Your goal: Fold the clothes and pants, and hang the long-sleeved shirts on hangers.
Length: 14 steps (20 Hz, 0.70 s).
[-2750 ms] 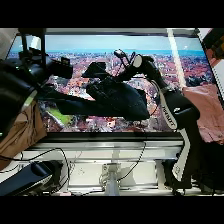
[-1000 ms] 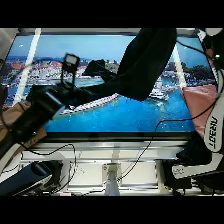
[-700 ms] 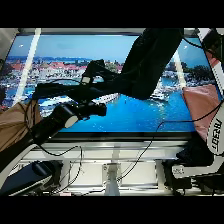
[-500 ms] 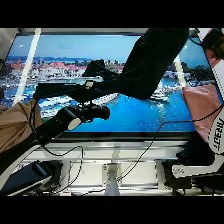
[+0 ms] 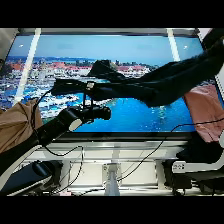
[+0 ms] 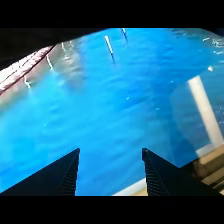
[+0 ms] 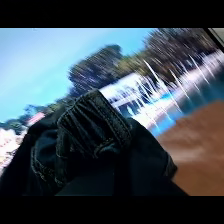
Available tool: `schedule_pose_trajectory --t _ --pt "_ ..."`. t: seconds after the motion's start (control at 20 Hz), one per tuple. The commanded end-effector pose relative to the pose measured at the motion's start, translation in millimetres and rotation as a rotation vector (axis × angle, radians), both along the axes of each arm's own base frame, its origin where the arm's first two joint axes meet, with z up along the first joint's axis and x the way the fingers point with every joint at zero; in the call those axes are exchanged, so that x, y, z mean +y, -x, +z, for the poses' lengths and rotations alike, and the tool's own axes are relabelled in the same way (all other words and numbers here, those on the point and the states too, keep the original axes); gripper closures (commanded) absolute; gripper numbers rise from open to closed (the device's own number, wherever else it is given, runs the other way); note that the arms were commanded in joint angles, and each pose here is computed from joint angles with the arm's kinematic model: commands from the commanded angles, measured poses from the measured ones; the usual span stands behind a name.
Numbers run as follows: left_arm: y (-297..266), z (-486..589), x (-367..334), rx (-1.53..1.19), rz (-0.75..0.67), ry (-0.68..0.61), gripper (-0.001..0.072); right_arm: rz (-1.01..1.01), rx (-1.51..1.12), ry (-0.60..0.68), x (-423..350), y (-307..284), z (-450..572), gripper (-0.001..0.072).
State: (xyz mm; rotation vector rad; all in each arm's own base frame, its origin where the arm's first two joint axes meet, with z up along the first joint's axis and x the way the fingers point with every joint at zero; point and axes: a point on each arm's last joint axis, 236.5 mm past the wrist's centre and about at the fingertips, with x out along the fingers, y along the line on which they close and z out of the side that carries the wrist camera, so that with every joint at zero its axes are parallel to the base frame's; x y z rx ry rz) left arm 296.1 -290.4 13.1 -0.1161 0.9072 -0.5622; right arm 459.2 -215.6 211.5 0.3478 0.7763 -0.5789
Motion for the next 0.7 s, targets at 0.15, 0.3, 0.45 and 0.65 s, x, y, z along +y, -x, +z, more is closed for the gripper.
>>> schedule_pose_trajectory --t 0.15,0.3,0.45,0.65 --pt "-15.8 17.9 -11.0 -0.088 0.008 0.070 0.0278 -0.252 0.081 0.067 -39.5 73.7 26.0 0.0679" --pt "-28.2 9.1 -20.9 -0.039 0.109 0.169 0.0278 -0.263 0.135 0.046 -34.6 87.3 20.3 0.0678" --pt "-49.2 -1.7 -41.4 -0.008 0.218 0.327 0.0275 -0.256 0.202 0.028 -29.0 98.8 11.9 0.0678" --pt "-82.8 -12.7 -18.7 -0.038 0.298 0.336 0.0274 -0.205 0.255 0.077 -32.7 103.2 11.5 0.0678"
